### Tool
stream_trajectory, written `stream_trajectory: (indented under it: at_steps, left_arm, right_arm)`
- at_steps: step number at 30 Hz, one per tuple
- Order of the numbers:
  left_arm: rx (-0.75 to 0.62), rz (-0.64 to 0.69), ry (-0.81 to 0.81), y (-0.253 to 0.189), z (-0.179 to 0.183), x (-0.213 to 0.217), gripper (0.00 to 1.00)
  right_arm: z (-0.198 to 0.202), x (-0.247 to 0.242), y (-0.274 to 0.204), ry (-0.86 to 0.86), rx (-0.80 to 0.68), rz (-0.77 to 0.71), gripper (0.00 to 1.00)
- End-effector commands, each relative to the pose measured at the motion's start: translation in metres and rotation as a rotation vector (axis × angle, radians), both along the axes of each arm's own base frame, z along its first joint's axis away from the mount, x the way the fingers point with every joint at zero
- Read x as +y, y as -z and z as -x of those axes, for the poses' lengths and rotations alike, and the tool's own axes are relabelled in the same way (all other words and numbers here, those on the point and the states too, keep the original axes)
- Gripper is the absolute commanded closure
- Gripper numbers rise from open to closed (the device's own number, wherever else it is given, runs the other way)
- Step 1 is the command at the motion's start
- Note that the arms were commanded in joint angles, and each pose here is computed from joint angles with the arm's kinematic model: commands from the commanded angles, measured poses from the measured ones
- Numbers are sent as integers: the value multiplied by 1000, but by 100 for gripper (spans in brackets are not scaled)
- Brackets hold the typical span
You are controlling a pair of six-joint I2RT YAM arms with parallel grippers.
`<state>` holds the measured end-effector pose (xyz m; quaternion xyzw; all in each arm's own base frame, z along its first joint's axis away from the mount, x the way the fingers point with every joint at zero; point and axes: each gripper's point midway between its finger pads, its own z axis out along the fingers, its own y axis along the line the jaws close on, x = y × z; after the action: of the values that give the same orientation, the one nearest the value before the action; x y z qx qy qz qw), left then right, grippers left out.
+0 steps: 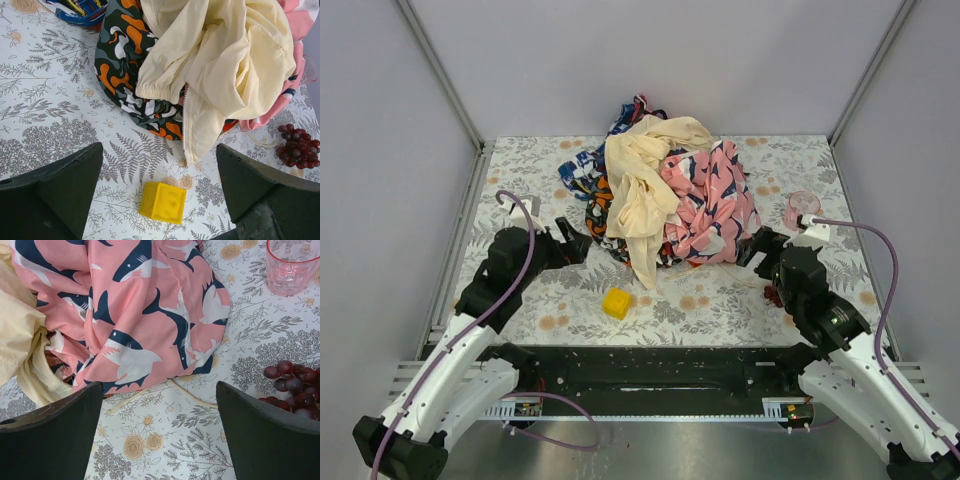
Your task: Pick out a specific cloth from the pile
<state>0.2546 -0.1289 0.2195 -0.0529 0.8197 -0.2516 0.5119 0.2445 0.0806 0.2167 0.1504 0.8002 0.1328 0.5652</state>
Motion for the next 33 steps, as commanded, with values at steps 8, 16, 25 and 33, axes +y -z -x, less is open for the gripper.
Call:
stream_trajectory:
  at_steps: [8,16,25,33]
  left_arm:
    - [-10,0,13,3,-12,-6,1]
    - [-29,-7,-51,0,-12,5,1]
    - [63,-95,-313,27,-10,53,1]
    - [56,-128,-441,32,-3,80,1]
  right_arm:
    - [-5,25,-43,-162,-196,-16,1]
    - [-24,76,-101,-390,-268,16,1]
    - [-74,199,-76,-583,-146,425,1]
    - [-77,278,24,-874,-15,871,1]
